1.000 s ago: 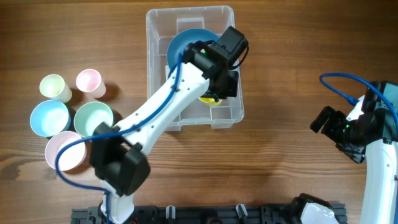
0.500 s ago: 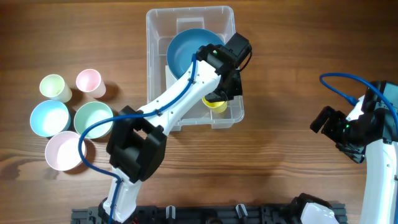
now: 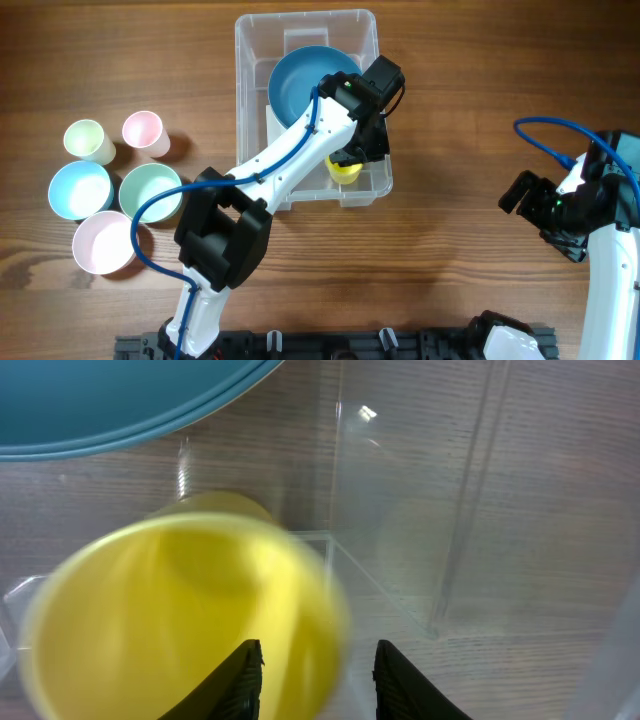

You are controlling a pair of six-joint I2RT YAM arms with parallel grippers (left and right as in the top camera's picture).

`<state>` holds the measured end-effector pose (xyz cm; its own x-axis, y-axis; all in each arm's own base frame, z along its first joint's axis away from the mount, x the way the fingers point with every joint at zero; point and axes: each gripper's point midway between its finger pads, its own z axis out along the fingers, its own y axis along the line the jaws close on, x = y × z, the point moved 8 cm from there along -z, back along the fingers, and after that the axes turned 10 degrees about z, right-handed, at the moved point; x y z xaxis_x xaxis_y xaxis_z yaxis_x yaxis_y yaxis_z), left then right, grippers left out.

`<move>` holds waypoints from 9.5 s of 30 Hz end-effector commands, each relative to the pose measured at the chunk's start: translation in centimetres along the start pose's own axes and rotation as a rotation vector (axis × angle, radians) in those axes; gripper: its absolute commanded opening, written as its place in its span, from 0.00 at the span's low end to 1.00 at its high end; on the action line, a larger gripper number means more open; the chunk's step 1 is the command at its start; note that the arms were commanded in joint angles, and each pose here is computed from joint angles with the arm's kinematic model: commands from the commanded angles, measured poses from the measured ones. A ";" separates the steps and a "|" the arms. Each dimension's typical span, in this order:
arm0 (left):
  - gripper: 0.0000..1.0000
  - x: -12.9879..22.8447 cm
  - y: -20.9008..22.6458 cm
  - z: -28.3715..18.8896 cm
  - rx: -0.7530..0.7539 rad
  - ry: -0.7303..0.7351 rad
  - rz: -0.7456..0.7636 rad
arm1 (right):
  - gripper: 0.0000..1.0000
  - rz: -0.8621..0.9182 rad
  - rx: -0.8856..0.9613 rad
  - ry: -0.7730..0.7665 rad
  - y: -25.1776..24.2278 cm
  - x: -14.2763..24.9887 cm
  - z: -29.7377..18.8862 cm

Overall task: Pack container
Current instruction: 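Carry the yellow cup into the container and release it, then move the left gripper to the pink cup and grasp it, then place the pink cup into the yellow cup in the container, then grasp the cream cup with the left gripper, then stack the cream cup onto the cups in the container, then reach the left gripper to the mint green bowl and grasp it, then place the mint green bowl into the container beside the cups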

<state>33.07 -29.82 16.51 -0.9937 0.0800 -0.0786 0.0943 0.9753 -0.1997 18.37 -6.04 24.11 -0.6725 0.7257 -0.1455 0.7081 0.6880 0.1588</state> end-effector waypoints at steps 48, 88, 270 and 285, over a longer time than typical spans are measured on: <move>0.55 -6.5 35.9 -6.6 -0.276 -0.072 -0.572 | 1.00 -0.015 -0.007 0.009 0.1 0.2 0.1; 0.04 2.1 1.5 -18.0 -0.008 -0.388 0.077 | 1.00 -0.018 -0.006 0.010 0.1 0.2 0.1; 0.04 0.4 7.5 -12.9 -0.148 -0.190 -0.091 | 1.00 -0.033 -0.021 0.016 0.2 0.2 0.1; 0.04 1.1 7.0 -5.5 -0.224 -0.037 -0.050 | 1.00 -0.033 -0.021 0.016 0.2 0.2 0.1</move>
<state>32.37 -21.54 20.96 -0.9934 0.0331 -0.1100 0.0329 0.9995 0.0032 18.40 -5.92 24.08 -0.6799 0.7196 -0.1409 0.7001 0.6942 0.1671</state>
